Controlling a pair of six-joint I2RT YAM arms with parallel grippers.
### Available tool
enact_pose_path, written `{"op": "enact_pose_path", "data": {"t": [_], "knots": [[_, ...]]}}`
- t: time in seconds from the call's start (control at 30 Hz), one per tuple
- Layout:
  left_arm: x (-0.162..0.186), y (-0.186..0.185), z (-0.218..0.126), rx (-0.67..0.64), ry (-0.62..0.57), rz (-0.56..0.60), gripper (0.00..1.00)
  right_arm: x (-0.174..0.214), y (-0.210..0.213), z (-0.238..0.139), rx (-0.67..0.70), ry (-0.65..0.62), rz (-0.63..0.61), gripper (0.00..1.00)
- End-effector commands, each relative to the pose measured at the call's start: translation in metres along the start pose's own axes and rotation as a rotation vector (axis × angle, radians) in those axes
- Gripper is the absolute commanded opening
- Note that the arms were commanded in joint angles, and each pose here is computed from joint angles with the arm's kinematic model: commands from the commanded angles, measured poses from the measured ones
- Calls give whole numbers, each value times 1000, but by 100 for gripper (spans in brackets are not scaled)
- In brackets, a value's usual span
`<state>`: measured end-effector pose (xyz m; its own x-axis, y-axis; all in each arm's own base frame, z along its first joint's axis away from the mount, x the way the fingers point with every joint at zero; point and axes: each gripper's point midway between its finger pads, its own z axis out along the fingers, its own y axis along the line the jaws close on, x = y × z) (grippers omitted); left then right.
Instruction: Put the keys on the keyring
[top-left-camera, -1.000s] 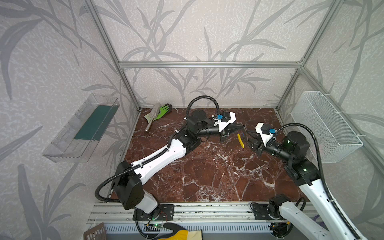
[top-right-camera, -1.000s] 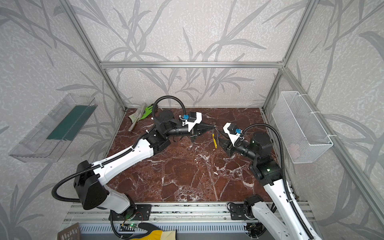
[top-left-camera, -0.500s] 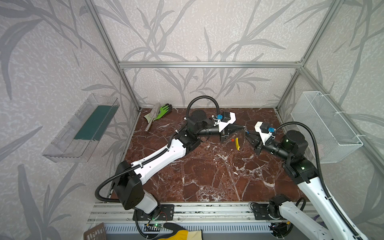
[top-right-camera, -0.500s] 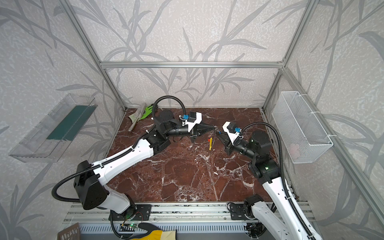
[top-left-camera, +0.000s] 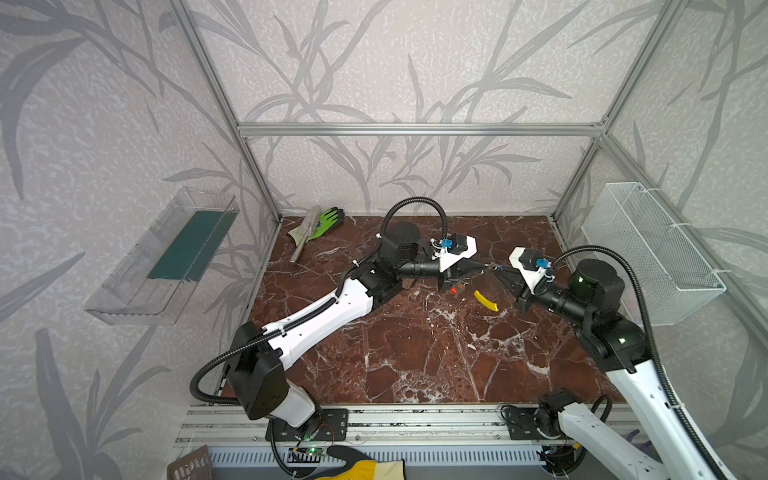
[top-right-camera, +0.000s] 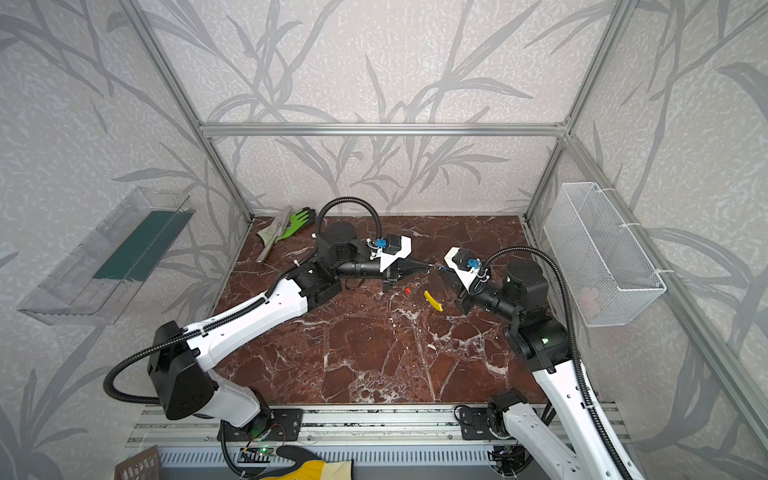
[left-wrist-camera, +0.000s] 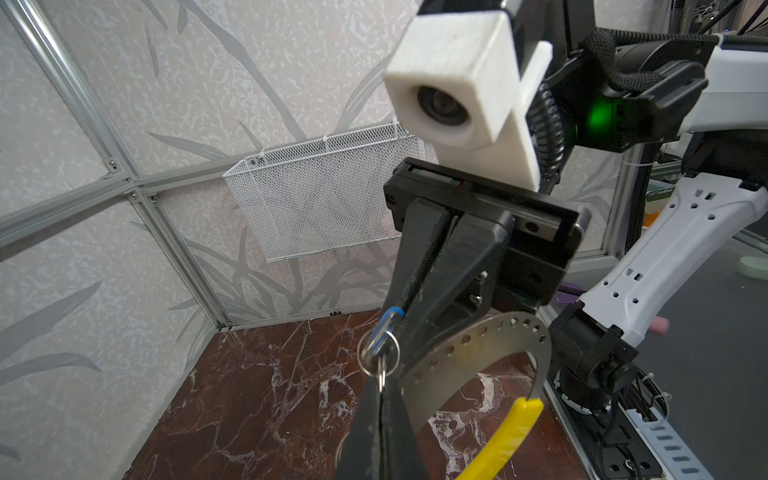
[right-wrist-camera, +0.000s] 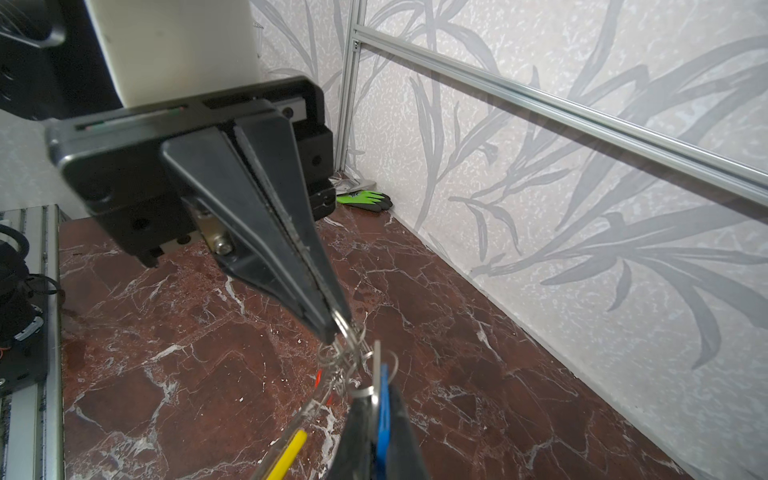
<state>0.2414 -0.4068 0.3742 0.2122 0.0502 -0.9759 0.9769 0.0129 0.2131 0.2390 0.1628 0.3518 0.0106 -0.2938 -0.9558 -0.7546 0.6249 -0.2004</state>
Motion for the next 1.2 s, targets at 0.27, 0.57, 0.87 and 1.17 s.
{"op": "enact_pose_path", "data": {"t": [0.27, 0.57, 0.87, 1.17], "knots": [[-17, -3, -10, -23, -7, 78, 0, -9, 4, -5, -17, 35, -60, 0], [-9, -8, -7, 3, 28, 83, 0, -7, 10, -1, -22, 114, -152, 0], [5, -11, -11, -5, 69, 77, 0, -3, 8, -3, -12, 235, -269, 0], [21, -11, -16, -5, 105, 42, 0, 4, 6, -3, -6, 370, -410, 0]]}}
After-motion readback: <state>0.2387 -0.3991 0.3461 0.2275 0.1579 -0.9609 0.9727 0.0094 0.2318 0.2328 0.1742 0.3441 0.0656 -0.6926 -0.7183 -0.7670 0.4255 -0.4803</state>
